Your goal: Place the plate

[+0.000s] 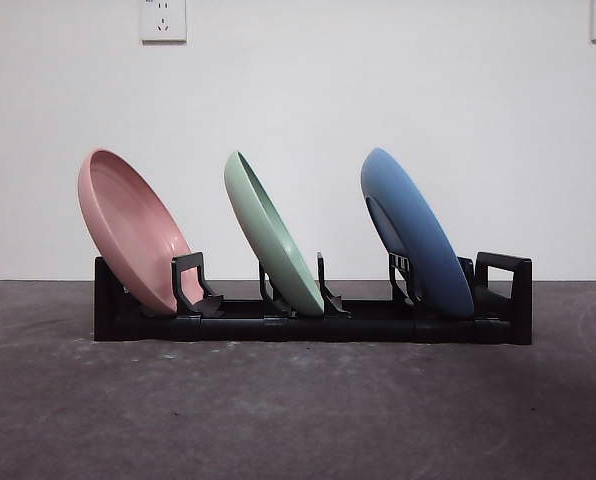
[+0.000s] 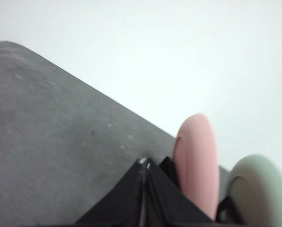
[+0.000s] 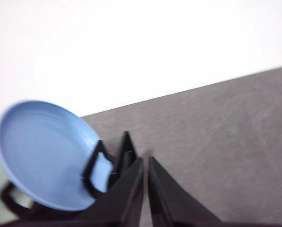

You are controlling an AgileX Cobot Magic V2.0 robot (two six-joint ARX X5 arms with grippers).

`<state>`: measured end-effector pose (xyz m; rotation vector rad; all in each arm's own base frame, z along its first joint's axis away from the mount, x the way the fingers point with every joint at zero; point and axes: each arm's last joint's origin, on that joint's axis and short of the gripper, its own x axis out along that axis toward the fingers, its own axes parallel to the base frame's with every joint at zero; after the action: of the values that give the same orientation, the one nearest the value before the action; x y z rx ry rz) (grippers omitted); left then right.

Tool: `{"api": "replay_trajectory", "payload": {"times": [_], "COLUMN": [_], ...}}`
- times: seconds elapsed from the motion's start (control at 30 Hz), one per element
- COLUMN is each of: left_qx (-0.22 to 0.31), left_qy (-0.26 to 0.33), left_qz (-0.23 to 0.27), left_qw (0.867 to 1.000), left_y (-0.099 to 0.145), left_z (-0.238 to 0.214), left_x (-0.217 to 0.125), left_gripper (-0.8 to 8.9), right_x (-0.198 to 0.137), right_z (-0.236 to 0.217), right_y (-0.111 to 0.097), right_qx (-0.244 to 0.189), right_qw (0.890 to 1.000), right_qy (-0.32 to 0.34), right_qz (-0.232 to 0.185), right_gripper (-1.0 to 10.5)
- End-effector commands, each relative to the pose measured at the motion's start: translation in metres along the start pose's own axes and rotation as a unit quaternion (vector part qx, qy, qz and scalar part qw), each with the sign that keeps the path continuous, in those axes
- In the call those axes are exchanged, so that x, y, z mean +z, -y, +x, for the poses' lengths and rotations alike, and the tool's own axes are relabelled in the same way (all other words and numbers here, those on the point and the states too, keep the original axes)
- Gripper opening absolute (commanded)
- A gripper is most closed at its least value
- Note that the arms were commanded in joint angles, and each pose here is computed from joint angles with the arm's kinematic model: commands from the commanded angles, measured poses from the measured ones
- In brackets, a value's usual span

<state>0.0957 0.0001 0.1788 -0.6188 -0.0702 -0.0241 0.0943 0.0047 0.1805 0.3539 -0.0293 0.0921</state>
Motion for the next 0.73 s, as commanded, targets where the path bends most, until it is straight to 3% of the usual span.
{"api": "replay_trajectory", "payload": {"times": [0.03, 0.17, 0.37, 0.5, 0.73], "left_qx": [-0.031, -0.046, -0.040, -0.020, 0.023], "left_qy": [-0.018, -0.080, -0.171, -0.239, -0.335], "left_qz": [-0.052, -0.057, 0.016, 0.052, 0.077], "left_qw": [0.998, 0.994, 0.984, 0.969, 0.939], "left_y": [0.008, 0.026, 0.058, 0.074, 0.090], "left_z": [-0.002, -0.009, -0.022, -0.027, -0.025], "left_x": [0.008, 0.028, 0.068, 0.090, 0.112], "left_gripper": [0.10, 0.11, 0.10, 0.10, 0.10], "right_x": [0.023, 0.054, 0.101, 0.123, 0.150], "right_z": [-0.005, -0.010, -0.007, -0.003, 0.008], "right_y": [-0.009, -0.023, -0.045, -0.055, -0.068], "right_qx": [0.015, 0.021, 0.061, 0.079, 0.113], "right_qw": [0.999, 0.998, 0.986, 0.972, 0.952], "right_qy": [0.004, -0.034, -0.152, -0.223, -0.285], "right_qz": [0.051, 0.046, 0.018, 0.006, 0.017], "right_gripper": [0.2, 0.2, 0.2, 0.2, 0.2]}}
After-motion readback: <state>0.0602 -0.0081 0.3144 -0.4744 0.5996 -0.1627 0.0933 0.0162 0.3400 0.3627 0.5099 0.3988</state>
